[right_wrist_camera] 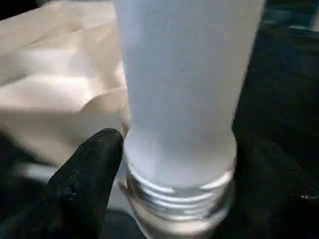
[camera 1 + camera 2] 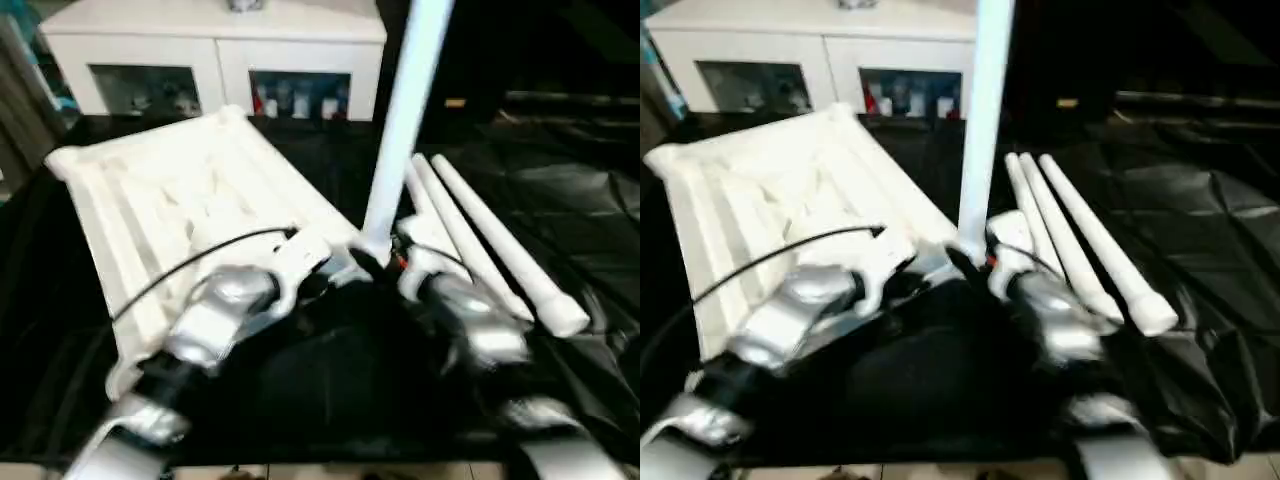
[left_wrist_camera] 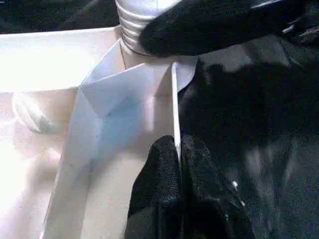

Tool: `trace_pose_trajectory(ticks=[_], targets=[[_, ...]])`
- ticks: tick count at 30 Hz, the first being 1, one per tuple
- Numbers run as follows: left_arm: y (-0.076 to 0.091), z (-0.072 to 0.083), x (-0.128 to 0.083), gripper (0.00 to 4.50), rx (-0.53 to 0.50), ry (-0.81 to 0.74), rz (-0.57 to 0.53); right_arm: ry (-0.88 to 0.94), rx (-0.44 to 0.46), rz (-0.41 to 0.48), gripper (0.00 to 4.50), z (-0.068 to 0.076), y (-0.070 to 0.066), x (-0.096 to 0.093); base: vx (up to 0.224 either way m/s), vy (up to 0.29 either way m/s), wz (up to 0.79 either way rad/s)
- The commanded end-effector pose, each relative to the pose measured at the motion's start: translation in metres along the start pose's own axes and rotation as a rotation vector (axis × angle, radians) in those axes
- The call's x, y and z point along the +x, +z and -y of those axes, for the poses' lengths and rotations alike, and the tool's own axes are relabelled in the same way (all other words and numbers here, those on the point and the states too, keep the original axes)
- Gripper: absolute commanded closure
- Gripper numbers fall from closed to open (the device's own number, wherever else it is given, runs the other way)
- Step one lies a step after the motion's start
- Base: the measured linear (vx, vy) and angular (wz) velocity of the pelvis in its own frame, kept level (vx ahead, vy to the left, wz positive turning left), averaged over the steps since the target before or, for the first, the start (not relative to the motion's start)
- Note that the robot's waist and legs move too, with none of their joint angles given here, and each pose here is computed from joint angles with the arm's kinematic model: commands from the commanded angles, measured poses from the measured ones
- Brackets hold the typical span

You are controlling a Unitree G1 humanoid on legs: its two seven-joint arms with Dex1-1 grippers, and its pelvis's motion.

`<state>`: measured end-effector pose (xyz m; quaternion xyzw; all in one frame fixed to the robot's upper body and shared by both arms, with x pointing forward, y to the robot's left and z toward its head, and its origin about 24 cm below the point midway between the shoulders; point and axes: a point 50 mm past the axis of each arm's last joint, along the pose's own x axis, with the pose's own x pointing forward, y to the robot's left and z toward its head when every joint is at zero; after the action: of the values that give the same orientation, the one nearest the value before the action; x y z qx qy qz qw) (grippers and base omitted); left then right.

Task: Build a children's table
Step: Rotate leg to tighten

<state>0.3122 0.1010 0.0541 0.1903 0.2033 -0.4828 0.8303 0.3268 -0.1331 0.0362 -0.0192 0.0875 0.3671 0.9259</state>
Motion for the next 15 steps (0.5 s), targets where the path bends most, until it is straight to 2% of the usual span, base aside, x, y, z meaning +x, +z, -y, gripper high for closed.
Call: trace_pose_trajectory(ticks=[1,7,15], targets=[[0.005,0.009,0.002,4.5,0.015,-0.08,0.07,0.092,-0.023,0.011,0.94,-0.005,0.008,-0.001,0.0,0.0,0.0],[0.003,0.011,-0.007,4.5,0.052,-0.17,0.077,0.18,-0.067,-0.035,0.94,-0.001,0.01,-0.014,0.0,0.0,0.0],[0.002,0.012,-0.008,4.5,0.065,-0.185,0.077,0.187,-0.066,-0.051,0.94,-0.003,0.009,-0.011,0.0,0.0,0.0]])
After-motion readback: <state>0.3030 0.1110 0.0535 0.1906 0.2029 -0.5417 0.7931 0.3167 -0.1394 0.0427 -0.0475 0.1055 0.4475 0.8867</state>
